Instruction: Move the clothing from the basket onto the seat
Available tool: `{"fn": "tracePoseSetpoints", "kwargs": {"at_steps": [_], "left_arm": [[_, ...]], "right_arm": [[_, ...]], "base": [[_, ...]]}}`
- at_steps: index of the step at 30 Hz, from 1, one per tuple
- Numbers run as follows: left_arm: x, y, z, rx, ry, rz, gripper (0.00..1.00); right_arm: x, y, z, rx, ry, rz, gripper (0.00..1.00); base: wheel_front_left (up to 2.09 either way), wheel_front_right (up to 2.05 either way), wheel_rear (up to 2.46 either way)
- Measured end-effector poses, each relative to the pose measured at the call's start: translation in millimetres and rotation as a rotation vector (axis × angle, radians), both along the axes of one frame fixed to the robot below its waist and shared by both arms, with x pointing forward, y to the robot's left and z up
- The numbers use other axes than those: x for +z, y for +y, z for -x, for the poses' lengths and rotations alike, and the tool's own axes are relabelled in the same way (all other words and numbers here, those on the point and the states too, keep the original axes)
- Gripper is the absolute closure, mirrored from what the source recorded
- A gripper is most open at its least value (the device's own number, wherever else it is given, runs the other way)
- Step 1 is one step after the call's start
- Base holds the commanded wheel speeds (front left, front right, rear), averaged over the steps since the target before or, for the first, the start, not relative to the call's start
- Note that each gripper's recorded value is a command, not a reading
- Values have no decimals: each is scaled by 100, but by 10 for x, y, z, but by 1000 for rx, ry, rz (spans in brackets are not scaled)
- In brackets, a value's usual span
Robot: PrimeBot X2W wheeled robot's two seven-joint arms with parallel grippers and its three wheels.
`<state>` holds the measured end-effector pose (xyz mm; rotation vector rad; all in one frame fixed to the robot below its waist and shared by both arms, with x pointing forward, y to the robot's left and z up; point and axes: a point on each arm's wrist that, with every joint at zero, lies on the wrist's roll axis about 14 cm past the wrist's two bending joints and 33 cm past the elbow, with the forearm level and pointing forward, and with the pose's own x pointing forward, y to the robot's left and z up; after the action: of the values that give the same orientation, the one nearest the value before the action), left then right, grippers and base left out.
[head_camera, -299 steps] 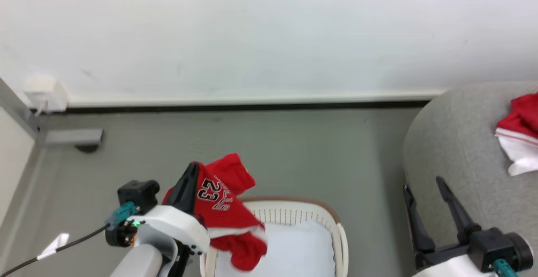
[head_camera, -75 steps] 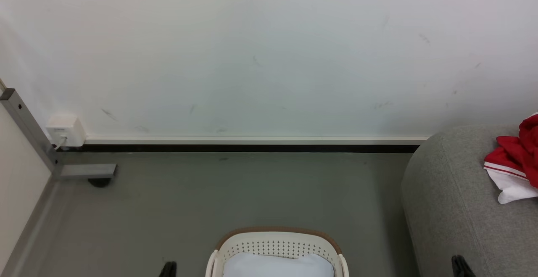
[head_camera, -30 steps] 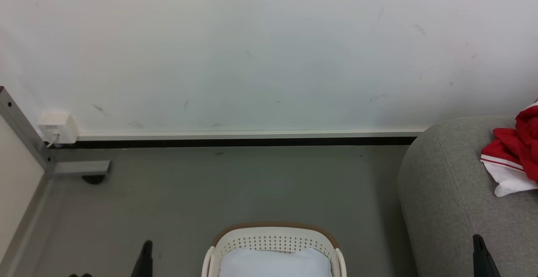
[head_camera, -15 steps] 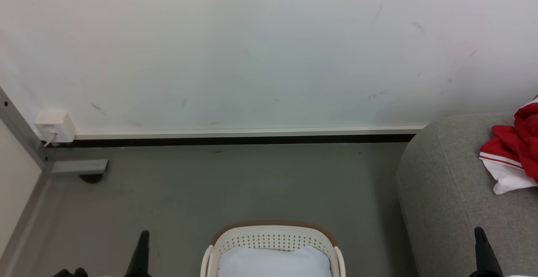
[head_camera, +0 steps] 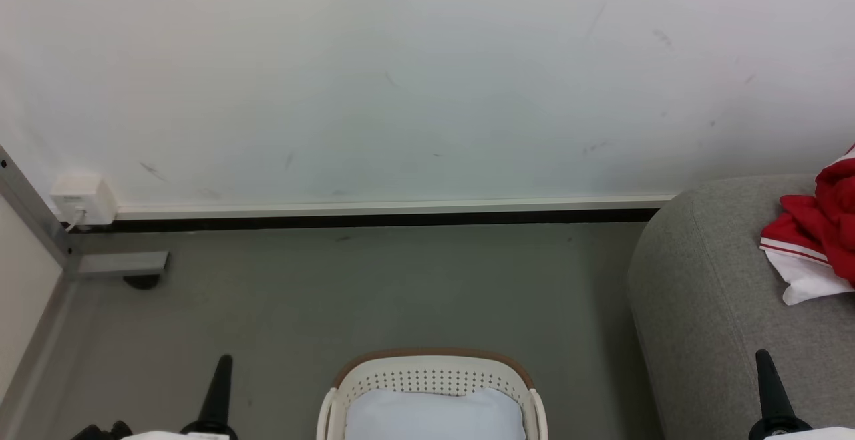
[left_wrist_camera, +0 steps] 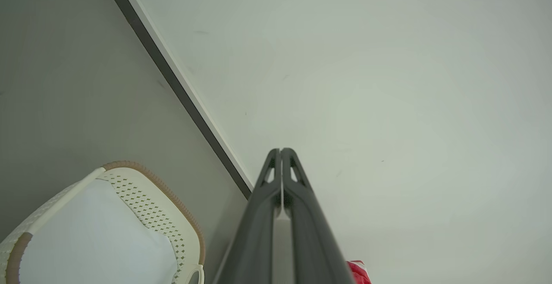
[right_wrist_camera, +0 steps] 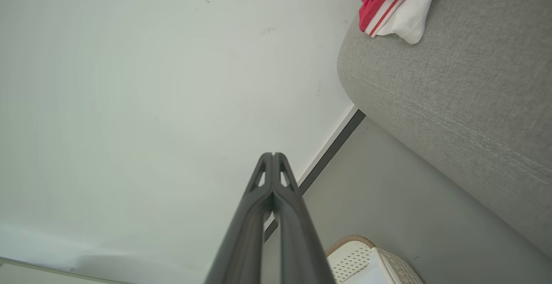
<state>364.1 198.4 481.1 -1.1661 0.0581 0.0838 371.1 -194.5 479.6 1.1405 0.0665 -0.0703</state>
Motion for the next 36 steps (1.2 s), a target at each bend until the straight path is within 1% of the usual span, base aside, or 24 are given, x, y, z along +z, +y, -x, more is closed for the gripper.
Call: {"fn": "tracePoseSetpoints", "kwargs": {"at_steps": [21, 36], "left_arm": [[85, 8, -97, 0, -30, 183, 100], [150, 0, -166, -10, -53, 290, 100]], "right_arm": [[99, -13, -74, -4, -31, -194, 100], [157, -24, -114, -3, -52, -313, 100]], "base": [[0, 0, 0], [0, 0, 0]]}}
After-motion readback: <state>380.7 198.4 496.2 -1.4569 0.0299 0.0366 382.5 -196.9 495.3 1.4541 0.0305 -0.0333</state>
